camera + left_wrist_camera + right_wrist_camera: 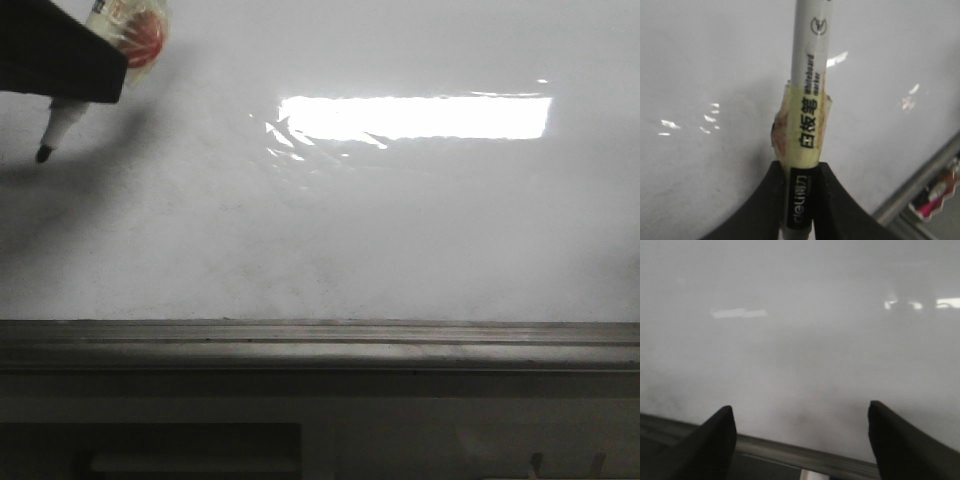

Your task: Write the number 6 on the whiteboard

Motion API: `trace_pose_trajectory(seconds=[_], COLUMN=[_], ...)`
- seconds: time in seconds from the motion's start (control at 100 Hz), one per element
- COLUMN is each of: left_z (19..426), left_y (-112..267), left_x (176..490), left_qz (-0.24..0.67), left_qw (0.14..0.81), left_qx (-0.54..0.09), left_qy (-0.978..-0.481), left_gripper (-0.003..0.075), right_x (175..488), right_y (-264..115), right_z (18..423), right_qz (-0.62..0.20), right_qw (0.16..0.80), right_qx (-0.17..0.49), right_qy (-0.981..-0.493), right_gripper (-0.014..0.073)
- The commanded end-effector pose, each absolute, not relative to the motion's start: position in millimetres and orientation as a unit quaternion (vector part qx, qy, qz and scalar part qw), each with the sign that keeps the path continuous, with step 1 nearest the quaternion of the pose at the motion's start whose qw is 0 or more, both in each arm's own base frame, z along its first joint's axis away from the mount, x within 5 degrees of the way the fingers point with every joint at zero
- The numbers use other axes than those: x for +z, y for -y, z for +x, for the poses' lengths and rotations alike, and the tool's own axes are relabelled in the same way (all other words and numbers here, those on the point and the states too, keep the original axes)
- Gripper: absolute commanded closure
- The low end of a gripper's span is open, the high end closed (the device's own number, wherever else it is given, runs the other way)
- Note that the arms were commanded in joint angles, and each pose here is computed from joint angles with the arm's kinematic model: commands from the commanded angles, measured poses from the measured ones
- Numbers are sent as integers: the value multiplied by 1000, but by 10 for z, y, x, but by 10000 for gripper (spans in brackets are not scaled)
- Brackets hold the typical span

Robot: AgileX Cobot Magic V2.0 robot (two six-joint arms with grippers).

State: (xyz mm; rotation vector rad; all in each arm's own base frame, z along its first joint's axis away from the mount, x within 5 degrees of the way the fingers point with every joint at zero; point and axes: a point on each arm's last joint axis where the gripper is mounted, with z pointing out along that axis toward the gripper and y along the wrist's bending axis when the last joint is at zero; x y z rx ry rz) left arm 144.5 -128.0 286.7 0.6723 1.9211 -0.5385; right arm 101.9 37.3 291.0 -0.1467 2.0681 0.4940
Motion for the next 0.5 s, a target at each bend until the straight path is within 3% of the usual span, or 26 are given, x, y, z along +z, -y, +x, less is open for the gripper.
trace_pose_trajectory(seconds=[0.0, 0.19, 0.49], left_z=[1394, 1249, 1181], left_y=[1250, 1339, 1653], left_x=[3036, 3065, 3111], left_qz=[323, 423, 497], left_qw=[503, 458, 450], left_qx=[-199, -167, -171], left_qy=[-777, -764, -722], left_gripper=[741, 741, 741], right_x=[3144, 3363, 3562], right_y=[-477, -727, -990], right_z=[1089, 1303, 1710], right_qz=[-106, -221, -303], right_qw=[502, 449, 365], right_qx=[249, 374, 434], right_qy=[-821, -781, -766], right_gripper=[97, 115, 131])
